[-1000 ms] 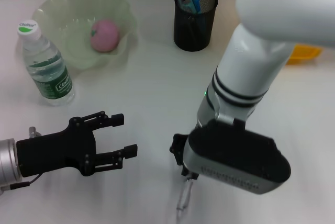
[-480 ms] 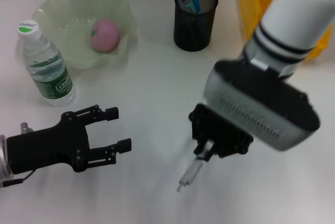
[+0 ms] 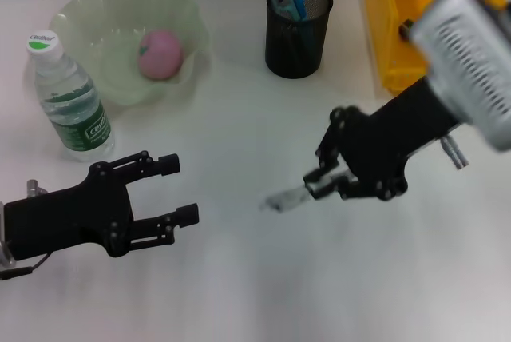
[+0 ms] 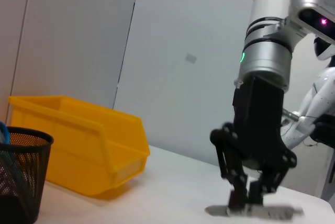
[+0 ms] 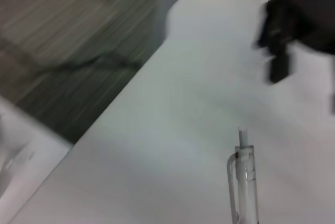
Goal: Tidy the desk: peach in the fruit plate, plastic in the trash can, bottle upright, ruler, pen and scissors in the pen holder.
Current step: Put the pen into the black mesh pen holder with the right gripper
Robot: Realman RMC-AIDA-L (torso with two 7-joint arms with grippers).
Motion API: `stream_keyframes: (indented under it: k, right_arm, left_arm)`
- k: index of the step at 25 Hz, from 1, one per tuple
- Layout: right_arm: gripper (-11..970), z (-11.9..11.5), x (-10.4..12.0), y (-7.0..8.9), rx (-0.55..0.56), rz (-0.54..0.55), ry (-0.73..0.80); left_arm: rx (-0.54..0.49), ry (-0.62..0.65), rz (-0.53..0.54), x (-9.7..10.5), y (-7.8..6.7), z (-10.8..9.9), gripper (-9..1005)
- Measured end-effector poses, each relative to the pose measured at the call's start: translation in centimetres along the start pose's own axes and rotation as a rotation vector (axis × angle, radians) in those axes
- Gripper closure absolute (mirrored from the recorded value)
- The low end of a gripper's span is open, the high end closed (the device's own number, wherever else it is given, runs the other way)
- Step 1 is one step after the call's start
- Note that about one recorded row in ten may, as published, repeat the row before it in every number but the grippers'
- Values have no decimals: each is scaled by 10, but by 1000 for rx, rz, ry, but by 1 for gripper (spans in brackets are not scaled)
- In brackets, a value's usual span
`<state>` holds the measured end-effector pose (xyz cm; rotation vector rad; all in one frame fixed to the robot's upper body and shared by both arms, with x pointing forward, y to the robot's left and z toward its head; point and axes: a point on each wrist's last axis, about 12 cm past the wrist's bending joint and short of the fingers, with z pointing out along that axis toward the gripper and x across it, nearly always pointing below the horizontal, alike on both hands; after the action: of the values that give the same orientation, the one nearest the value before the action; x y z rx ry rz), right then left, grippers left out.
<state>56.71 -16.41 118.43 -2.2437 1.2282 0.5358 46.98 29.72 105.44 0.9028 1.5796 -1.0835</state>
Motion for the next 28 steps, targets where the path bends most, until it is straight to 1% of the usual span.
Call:
stream_keyframes:
  k: [1, 2, 5, 6, 7, 8, 10, 11, 12, 14, 15, 16, 17, 19, 21, 23, 25, 26, 27, 28]
  right_arm:
    - [842, -8, 12, 7, 75, 66, -73]
    - [842, -8, 12, 7, 75, 66, -73]
    - [842, -14, 30, 19, 174, 143, -175]
    - [842, -16, 41, 26, 241, 189, -240]
    - [842, -16, 41, 26, 241, 189, -240]
    - [842, -16, 47, 30, 275, 213, -275]
    - [842, -13, 58, 39, 335, 271, -348]
    - [842, -8, 68, 47, 394, 315, -412]
    - [843, -8, 68, 47, 394, 315, -412]
    - [843, -3, 75, 54, 445, 350, -465]
    - [843, 1, 79, 58, 479, 368, -493]
    - [843, 7, 85, 63, 538, 401, -531]
    - [843, 7, 85, 63, 538, 401, -531]
    - [843, 15, 91, 68, 591, 425, -545]
    - [843, 22, 95, 71, 619, 430, -542]
    - [843, 28, 98, 73, 645, 430, -537]
    - [843, 32, 100, 73, 688, 421, -532]
    - [843, 35, 102, 72, 752, 400, -527]
    - [843, 35, 102, 72, 752, 400, -527]
    - [843, 35, 102, 71, 779, 384, -524]
  left_arm:
    - [3, -3, 0, 0, 0, 1, 196]
    - [7, -7, 0, 0, -1, 2, 196]
    - [17, -20, 6, -1, -2, 6, 196]
    - [22, -25, 8, -2, -2, 9, 196]
    - [26, -27, 9, -2, -2, 11, 196]
    - [29, -29, 9, -2, -2, 12, 196]
    - [37, -32, 10, -3, -2, 15, 195]
    - [42, -36, 9, -3, -3, 18, 195]
    - [42, -36, 9, -3, -3, 18, 195]
    - [47, -41, 5, -2, -4, 21, 195]
    - [49, -43, 3, -2, -4, 21, 195]
    - [52, -45, 1, -2, -4, 23, 195]
    - [52, -45, 1, -2, -4, 23, 195]
    - [52, -45, 1, -2, -4, 23, 195]
    - [59, -49, -2, -3, -4, 25, 195]
    - [72, -80, 0, -4, -6, 30, 195]
    - [72, -80, 0, -4, -6, 30, 196]
    - [67, -109, 12, -4, -7, 33, 196]
    - [66, -113, 16, -4, -7, 34, 196]
    - [66, -113, 16, -4, -7, 34, 196]
